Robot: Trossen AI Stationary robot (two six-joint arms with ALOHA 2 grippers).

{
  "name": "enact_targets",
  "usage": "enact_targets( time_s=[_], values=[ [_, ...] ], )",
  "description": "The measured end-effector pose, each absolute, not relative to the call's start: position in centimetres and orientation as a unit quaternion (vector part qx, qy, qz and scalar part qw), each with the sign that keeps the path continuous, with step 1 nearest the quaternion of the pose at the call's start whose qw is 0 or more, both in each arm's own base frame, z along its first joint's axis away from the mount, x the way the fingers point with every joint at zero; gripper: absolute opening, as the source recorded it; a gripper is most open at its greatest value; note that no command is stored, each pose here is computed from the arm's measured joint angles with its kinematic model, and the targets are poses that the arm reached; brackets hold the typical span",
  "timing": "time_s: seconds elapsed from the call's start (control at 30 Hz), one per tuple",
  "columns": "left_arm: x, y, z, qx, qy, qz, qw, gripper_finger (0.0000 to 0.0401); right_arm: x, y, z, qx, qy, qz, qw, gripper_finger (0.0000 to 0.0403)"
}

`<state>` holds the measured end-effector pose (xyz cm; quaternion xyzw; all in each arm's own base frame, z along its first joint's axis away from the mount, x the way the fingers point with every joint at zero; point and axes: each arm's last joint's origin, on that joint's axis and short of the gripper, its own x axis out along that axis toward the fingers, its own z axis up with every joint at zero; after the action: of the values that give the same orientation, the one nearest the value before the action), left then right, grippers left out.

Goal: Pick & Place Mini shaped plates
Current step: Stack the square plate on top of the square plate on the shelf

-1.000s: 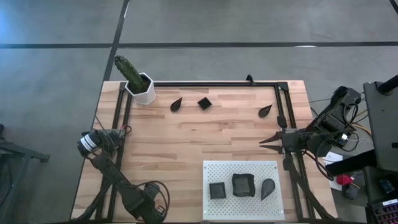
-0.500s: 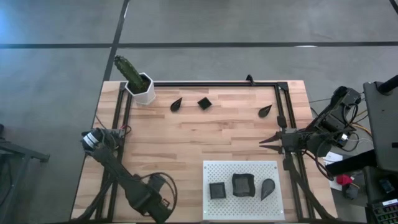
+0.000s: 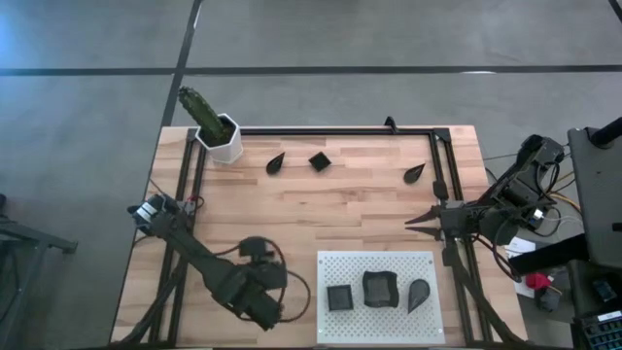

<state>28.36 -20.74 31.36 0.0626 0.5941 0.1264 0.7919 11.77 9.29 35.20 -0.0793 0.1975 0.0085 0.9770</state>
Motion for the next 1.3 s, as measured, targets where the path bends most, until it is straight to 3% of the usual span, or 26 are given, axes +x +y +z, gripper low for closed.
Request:
enact_targets(
  time_s=[0.1, 0.3, 0.43, 0.6, 0.77, 1.3],
  values=[
    [28.7, -20.6, 32.9, 0.176, 0.550, 0.094, 0.811, 0.0000, 11.8, 9.3, 35.2, -0.079, 0.198, 0.009, 0.977, 0.0043],
    [29.6, -20.8, 35.5, 0.344, 0.480, 0.009, 0.807, 0.0000, 11.8, 9.3, 35.2, -0.080, 0.198, 0.009, 0.977, 0.0043],
    [30.6, -21.6, 35.6, 0.471, 0.431, -0.079, 0.766, 0.0000, 11.8, 9.3, 35.2, -0.080, 0.198, 0.008, 0.977, 0.0043],
    [31.7, -22.1, 35.9, 0.559, 0.380, -0.127, 0.726, 0.0000, 11.8, 9.3, 35.2, -0.080, 0.198, 0.009, 0.977, 0.0043],
    [32.5, -22.0, 36.3, 0.594, 0.347, -0.148, 0.710, 0.0000, 11.8, 9.3, 35.2, -0.080, 0.198, 0.009, 0.977, 0.0043],
    [34.8, -21.1, 36.3, 0.541, 0.300, -0.200, 0.760, 0.0000, 11.8, 9.3, 35.2, -0.079, 0.200, 0.014, 0.977, 0.0043]
  ],
)
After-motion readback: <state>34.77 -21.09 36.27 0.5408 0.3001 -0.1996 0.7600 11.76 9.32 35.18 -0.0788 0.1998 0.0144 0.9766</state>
